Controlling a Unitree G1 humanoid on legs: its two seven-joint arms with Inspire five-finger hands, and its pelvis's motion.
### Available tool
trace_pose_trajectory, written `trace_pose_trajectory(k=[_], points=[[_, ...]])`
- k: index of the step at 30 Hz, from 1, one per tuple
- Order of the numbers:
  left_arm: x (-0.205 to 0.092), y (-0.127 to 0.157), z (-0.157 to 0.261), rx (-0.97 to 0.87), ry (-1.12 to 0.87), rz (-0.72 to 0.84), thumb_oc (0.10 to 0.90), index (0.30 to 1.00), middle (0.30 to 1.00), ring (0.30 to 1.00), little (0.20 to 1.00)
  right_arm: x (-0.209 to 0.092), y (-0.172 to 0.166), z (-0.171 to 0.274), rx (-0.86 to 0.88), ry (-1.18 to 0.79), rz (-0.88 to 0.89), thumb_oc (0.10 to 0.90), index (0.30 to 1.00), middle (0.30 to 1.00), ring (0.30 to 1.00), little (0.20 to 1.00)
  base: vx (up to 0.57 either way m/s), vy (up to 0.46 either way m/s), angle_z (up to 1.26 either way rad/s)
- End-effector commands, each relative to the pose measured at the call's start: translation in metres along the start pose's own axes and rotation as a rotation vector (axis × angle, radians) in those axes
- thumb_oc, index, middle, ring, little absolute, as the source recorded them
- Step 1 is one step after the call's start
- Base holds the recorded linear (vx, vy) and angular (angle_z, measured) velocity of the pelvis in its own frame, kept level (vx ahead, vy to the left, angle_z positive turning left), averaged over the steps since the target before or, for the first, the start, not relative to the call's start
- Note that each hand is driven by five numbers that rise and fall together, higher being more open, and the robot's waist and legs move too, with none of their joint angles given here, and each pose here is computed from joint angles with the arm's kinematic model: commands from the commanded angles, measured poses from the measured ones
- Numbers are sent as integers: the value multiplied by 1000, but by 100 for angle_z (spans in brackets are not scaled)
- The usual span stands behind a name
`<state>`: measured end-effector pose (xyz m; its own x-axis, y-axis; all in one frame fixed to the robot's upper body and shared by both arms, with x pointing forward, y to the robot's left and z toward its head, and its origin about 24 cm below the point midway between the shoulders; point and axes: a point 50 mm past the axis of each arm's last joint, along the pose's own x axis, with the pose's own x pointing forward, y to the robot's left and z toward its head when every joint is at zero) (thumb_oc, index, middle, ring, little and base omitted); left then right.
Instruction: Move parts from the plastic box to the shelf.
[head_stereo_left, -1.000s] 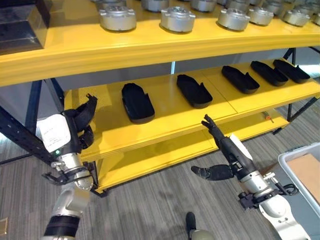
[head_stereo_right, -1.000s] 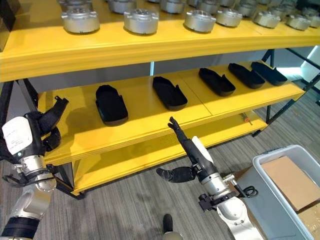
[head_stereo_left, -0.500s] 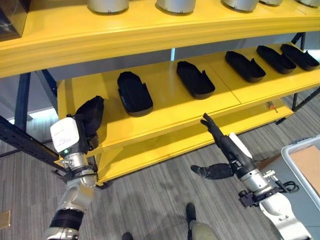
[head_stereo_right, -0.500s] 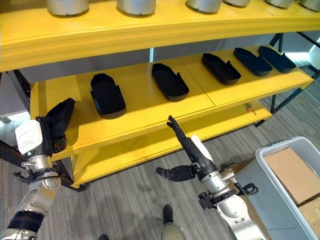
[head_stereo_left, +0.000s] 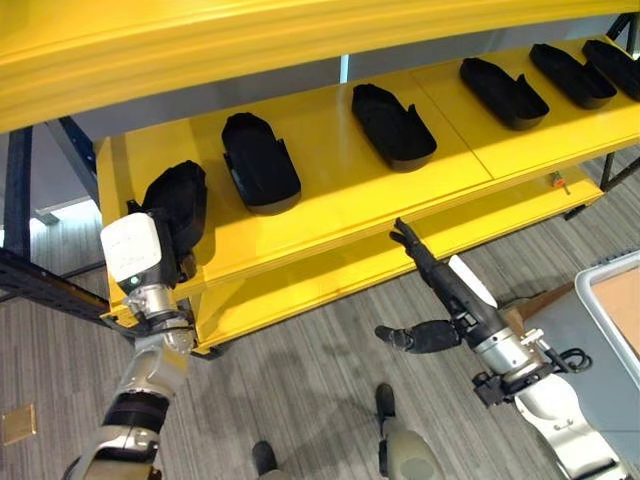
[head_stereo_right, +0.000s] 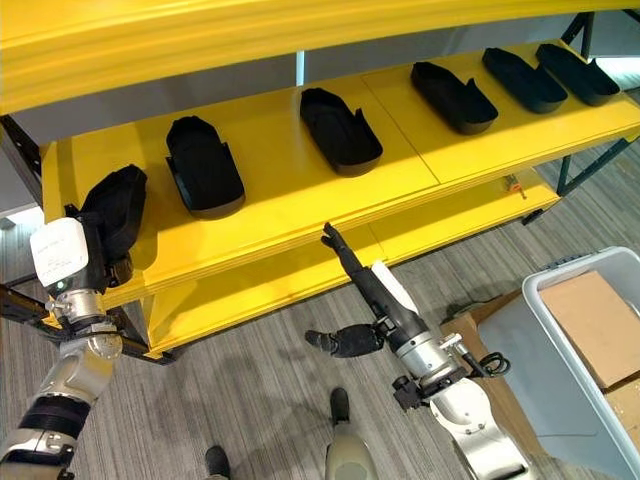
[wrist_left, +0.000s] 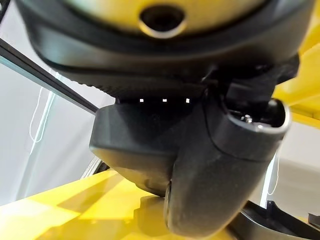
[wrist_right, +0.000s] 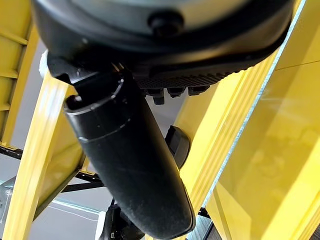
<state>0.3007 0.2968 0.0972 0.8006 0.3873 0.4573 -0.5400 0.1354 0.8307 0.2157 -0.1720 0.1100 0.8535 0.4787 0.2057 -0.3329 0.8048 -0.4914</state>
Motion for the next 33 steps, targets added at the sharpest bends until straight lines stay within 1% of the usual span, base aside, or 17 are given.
trace_pose_trajectory(k=[1, 5, 9, 13, 18, 25, 30, 33], points=[[40, 33, -6, 105, -26, 99, 400, 300, 300, 300, 300, 14, -12, 50, -21, -294, -12, 900, 1000, 1000, 1000, 1000, 0, 0, 0], [42, 32, -8, 99, -4, 89, 400, 300, 300, 300, 300, 14, -12, 50, -25, -294, -5, 900, 1000, 1000, 1000, 1000, 0, 0, 0], [47, 31, -18, 60, 99, 74, 400, 300, 300, 300, 300, 13, -10, 50, -30, -288, 16, 900, 1000, 1000, 1000, 1000, 0, 0, 0], [48, 33, -23, 35, 141, 85, 400, 300, 300, 300, 300, 13, -10, 52, -34, -294, 25, 900, 1000, 1000, 1000, 1000, 0, 0, 0], [48, 36, -29, 23, 166, 93, 400, 300, 300, 300, 300, 12, -10, 53, -34, -292, 31, 900, 1000, 1000, 1000, 1000, 0, 0, 0], [56, 44, -34, 9, 196, 111, 400, 300, 300, 300, 300, 12, -10, 53, -28, -287, 41, 900, 1000, 1000, 1000, 1000, -2, 0, 1], [61, 50, -36, -24, 226, 145, 400, 300, 300, 300, 300, 13, -10, 55, -29, -297, 52, 900, 1000, 1000, 1000, 1000, 0, 0, 0], [63, 60, -37, -46, 228, 201, 400, 300, 300, 300, 300, 13, -11, 56, -42, -304, 47, 900, 1000, 1000, 1000, 1000, 0, 0, 0]])
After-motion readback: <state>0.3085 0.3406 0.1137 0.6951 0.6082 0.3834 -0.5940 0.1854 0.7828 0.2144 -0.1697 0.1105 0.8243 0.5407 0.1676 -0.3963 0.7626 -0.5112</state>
